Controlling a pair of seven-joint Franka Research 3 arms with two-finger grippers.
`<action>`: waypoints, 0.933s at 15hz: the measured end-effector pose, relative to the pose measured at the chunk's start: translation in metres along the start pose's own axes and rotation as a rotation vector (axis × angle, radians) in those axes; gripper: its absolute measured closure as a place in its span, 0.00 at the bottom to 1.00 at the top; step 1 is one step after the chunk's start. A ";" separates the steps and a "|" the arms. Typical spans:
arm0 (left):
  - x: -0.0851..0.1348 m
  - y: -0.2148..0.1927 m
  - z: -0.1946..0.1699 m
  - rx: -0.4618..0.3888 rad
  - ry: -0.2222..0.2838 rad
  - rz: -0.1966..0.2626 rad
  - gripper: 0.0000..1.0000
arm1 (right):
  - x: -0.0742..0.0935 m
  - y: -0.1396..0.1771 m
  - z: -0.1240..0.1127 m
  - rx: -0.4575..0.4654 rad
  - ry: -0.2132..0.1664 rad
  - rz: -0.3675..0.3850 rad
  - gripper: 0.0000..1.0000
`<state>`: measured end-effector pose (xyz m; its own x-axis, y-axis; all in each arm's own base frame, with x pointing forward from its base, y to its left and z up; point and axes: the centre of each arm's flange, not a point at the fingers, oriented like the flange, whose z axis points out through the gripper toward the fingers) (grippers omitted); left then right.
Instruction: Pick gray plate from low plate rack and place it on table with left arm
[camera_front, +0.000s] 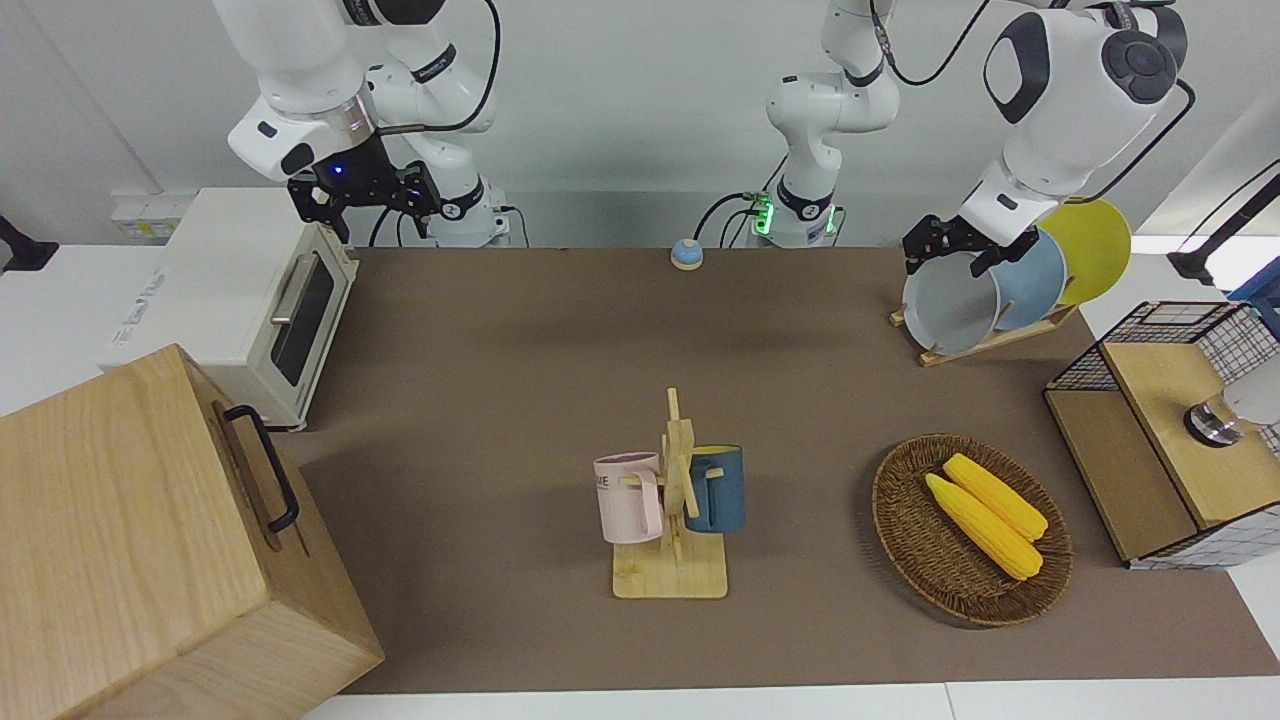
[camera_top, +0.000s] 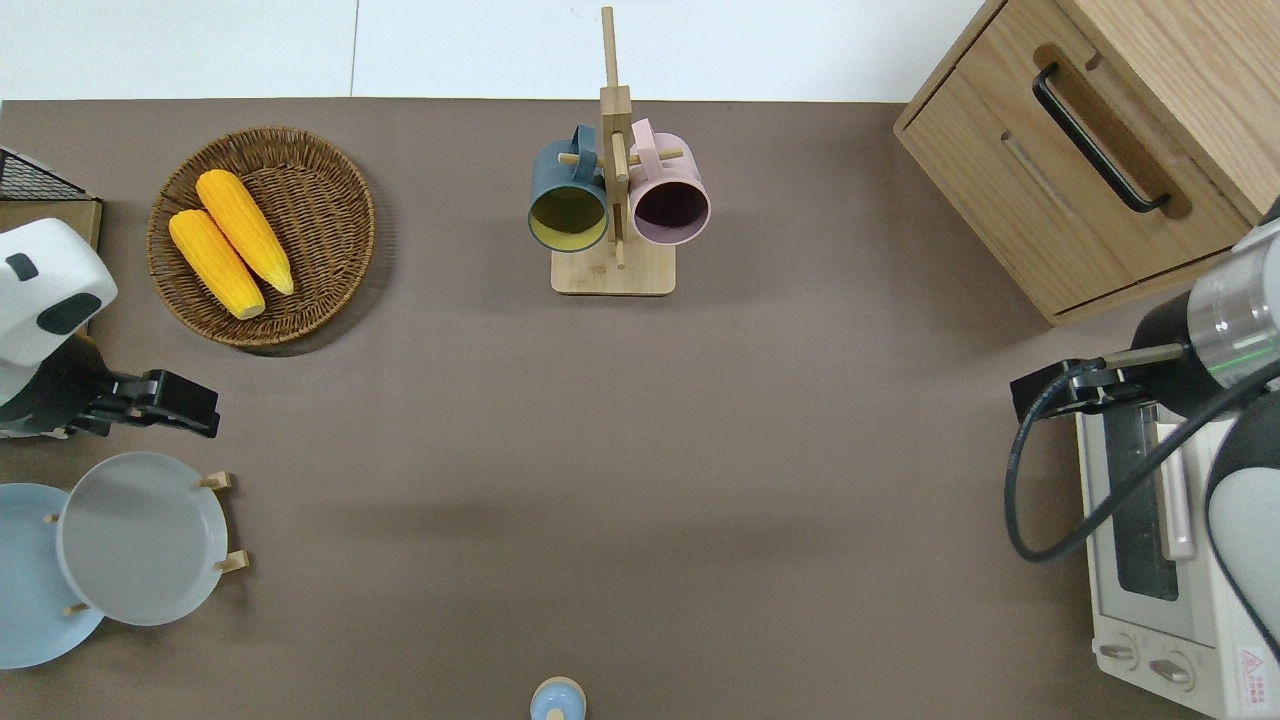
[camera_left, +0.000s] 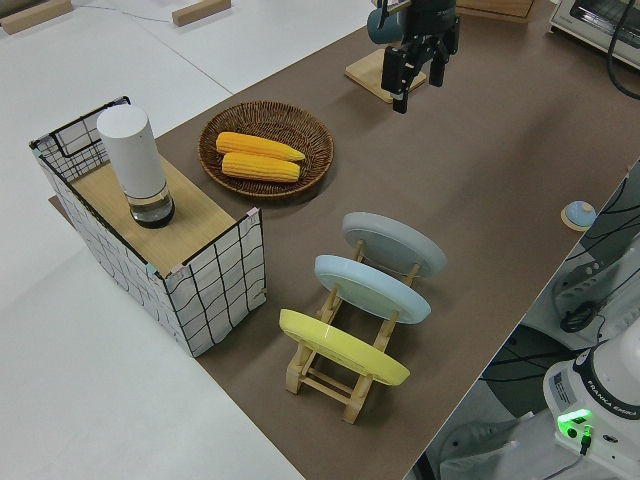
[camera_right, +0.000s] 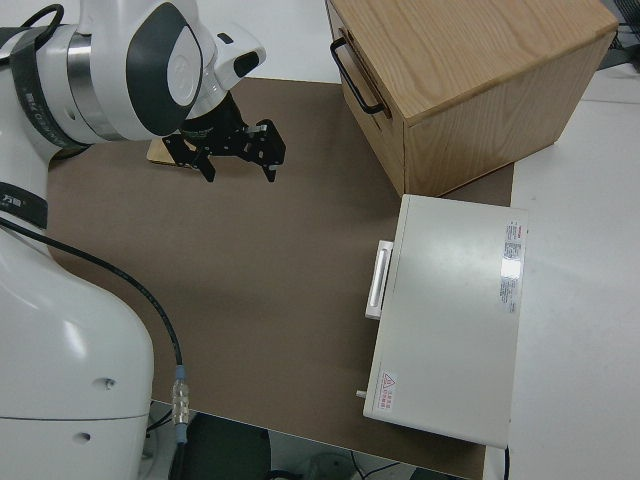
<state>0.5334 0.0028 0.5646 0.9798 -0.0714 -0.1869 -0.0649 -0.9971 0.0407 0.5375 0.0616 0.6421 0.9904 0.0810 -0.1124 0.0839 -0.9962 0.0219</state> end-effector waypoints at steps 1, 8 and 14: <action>-0.008 0.000 0.002 -0.001 0.005 0.000 0.00 | 0.000 0.000 0.000 0.000 0.000 0.000 0.01; -0.050 0.000 0.030 -0.006 0.070 -0.002 0.00 | 0.000 0.000 0.000 0.000 0.000 0.000 0.01; -0.084 -0.011 0.062 -0.016 0.108 -0.027 0.00 | 0.000 0.000 0.000 0.000 0.000 0.000 0.01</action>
<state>0.4406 0.0184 0.5192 0.9958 -0.0400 -0.0818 -0.0357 -0.9979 0.0531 0.5375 0.0616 0.6421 0.9904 0.0810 -0.1124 0.0839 -0.9962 0.0219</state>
